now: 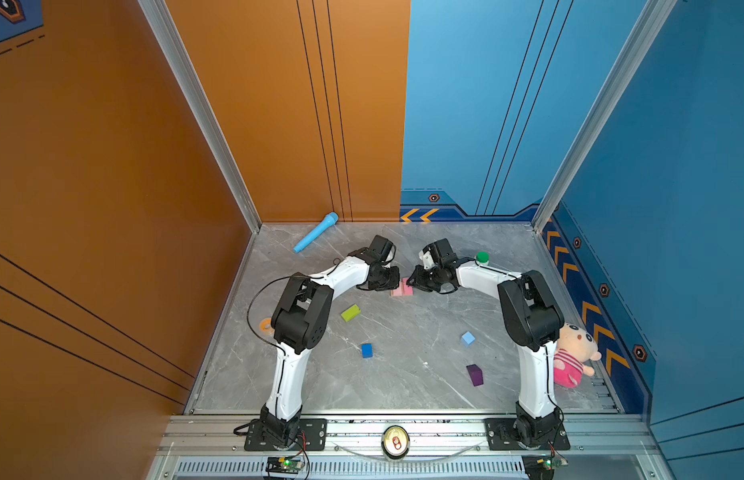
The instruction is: Build the wood block tower
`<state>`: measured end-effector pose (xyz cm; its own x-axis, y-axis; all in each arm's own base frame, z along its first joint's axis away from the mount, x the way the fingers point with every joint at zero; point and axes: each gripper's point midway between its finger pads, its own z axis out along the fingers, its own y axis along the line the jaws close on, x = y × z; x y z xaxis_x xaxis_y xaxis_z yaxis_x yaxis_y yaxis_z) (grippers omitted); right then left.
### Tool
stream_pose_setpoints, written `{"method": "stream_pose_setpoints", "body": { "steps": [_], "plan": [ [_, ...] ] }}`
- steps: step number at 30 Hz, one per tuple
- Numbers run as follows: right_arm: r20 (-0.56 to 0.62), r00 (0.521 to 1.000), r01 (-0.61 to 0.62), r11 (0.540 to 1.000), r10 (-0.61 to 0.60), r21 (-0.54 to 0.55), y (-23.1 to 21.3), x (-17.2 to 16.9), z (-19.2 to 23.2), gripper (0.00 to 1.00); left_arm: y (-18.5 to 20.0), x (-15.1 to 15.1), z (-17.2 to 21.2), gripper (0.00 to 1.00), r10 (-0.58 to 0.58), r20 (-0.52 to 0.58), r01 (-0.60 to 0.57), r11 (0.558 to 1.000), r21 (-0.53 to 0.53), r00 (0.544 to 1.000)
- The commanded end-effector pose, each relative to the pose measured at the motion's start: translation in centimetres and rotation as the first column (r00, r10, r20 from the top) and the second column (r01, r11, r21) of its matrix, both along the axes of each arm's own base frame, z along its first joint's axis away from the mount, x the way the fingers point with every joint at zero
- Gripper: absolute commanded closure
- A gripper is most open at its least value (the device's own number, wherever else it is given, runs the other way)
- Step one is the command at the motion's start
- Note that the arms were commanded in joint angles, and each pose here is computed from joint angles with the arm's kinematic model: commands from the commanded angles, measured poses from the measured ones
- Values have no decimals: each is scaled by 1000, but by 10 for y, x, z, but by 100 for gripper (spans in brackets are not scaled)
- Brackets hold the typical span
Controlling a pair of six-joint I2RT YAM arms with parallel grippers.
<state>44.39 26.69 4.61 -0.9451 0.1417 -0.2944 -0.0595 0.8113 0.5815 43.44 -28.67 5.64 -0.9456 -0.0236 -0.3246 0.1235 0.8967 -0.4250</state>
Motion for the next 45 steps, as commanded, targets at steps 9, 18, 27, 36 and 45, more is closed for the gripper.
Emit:
{"method": "stream_pose_setpoints", "body": {
  "steps": [9,18,27,36,45],
  "plan": [
    [10,1000,8,1000,-8,-6,2,1,9,77,-6,0,2,75,-1,-15,1,1000,-7,1000],
    [13,1000,1,1000,-1,-2,6,0,12,78,-6,1,3,78,2,-15,-2,1000,-9,1000],
    [8,1000,1,1000,-1,-5,6,-1,11,79,-8,0,2,79,2,-18,-2,1000,-11,1000],
    [6,1000,4,1000,-4,-17,4,-1,9,72,-6,0,3,73,9,-18,-9,1000,-9,1000],
    [50,999,20,1000,-19,-8,-2,0,32,69,0,2,14,69,20,6,-20,1000,-8,1000]
  ]
}}
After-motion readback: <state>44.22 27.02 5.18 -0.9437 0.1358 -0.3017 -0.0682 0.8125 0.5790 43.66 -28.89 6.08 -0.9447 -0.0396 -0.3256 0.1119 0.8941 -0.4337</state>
